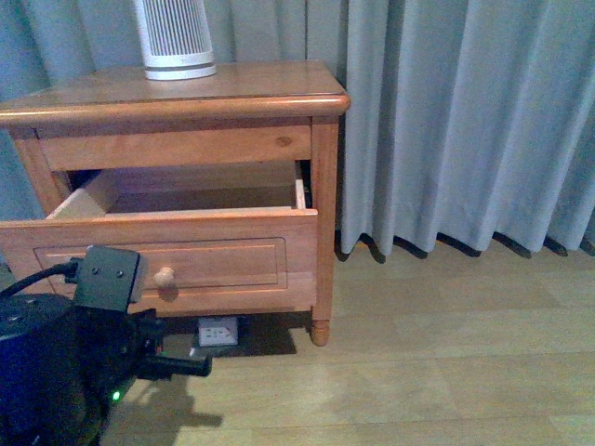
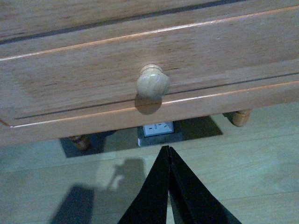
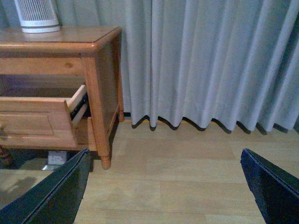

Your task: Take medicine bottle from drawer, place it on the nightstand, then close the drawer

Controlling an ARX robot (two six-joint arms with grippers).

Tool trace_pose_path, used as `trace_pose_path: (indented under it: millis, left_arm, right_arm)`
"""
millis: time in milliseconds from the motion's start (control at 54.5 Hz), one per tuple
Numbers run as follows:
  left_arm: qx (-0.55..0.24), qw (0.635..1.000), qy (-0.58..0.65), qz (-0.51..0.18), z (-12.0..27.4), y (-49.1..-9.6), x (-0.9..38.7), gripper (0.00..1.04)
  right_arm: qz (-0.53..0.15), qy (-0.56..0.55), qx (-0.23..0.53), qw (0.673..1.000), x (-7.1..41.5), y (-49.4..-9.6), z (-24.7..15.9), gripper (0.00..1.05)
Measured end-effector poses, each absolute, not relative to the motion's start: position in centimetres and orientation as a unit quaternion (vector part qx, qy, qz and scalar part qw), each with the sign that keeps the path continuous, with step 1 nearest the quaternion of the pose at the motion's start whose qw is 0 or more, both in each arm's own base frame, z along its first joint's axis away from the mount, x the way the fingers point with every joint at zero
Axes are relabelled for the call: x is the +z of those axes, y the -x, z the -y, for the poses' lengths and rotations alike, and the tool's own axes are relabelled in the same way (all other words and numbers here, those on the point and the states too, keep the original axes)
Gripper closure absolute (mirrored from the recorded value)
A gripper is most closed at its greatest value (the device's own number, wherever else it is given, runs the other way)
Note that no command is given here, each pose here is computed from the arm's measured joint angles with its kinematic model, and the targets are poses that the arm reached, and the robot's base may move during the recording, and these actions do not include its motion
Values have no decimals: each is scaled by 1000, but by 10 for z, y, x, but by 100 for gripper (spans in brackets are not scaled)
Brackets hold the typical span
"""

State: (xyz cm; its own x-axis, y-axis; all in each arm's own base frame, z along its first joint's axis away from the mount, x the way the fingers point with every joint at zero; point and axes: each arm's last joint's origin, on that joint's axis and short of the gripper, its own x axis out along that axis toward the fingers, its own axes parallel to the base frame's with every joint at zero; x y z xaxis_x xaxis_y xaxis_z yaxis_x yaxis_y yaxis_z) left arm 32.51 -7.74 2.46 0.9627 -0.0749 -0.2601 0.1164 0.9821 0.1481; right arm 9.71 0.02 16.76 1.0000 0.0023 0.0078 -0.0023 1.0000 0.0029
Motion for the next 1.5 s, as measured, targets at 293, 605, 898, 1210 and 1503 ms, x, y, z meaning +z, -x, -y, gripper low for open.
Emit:
trace_pose_path:
  millis: [293, 605, 898, 1210, 1503]
  left_arm:
    - [-81, 978, -68, -178, 76, -297, 33, 80]
    - [-32, 992, -33, -120, 17, -346, 116, 24]
    - [-64, 994, -64, -62, 6, -299, 225, 7]
    - [-61, 996, -61, -30, 7, -172, 268, 7]
    - [-43, 999, -9, -28, 10, -98, 227, 7]
  right_arm:
    - [4, -1, 1, 1000, 168, -97, 0, 7]
    - [4, -1, 1, 1000, 168, -97, 0, 7]
    - [4, -1, 1, 1000, 168, -97, 0, 7]
    - [4, -1, 1, 1000, 168, -97, 0, 7]
    - [4, -1, 1, 1000, 168, -97, 0, 7]
